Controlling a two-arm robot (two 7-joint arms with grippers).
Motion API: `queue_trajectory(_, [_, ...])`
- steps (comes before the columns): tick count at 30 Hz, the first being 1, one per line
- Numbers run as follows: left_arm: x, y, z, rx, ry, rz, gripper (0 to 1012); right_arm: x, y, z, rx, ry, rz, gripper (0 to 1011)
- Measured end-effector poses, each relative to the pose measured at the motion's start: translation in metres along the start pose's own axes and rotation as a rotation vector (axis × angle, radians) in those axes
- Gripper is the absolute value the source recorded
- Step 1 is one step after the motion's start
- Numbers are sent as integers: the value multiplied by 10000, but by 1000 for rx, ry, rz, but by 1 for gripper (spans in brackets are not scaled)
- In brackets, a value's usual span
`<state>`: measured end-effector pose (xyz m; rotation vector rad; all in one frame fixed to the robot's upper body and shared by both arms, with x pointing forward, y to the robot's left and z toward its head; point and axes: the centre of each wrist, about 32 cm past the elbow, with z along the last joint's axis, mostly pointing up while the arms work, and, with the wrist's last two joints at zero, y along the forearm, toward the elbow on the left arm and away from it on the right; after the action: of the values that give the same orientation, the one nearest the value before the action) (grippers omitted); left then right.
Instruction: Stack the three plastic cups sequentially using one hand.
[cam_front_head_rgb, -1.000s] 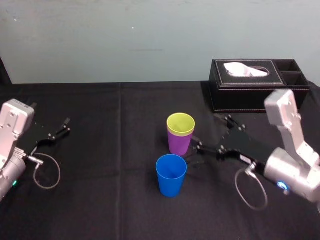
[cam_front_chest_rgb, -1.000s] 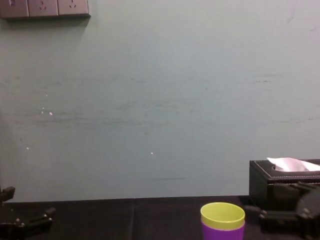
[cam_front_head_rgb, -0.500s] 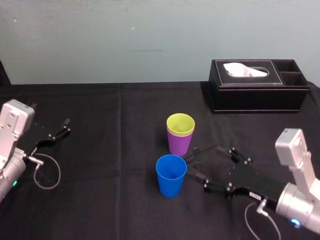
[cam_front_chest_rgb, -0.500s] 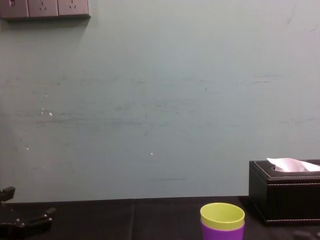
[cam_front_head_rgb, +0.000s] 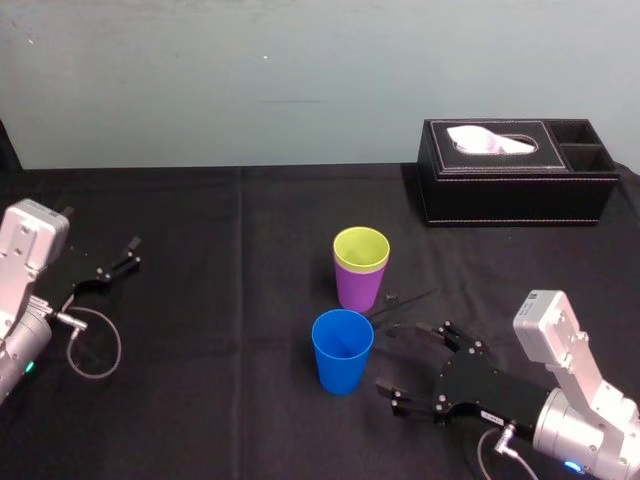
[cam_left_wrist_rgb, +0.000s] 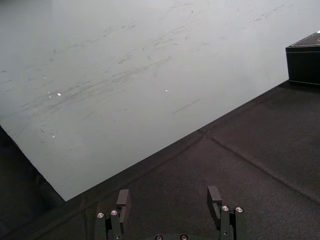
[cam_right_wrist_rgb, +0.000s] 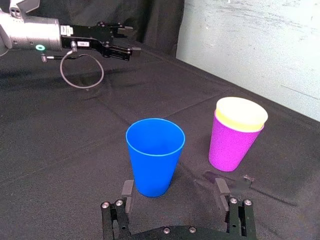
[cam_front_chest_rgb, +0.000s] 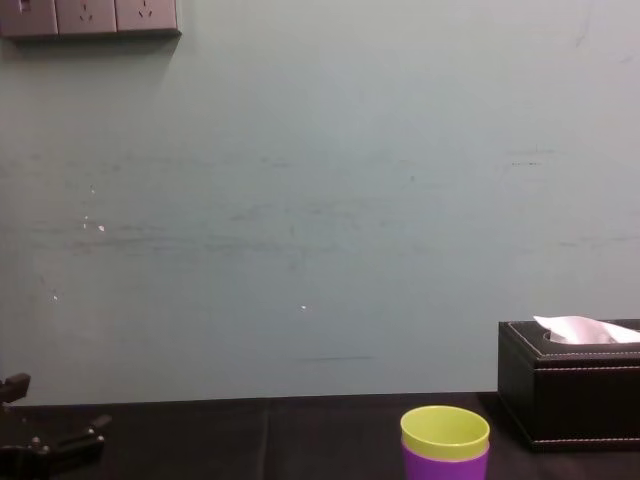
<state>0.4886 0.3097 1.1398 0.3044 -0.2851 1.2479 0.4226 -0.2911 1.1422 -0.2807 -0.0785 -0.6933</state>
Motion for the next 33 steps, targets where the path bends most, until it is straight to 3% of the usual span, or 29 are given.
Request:
queue_trajectory(16, [0,0,0,0,0,0,1010,-26,104,23,-25,-1,2,1003])
queue_trajectory(33, [0,0,0,0,0,0,1010,-22,322,23,-14,62,42,1003])
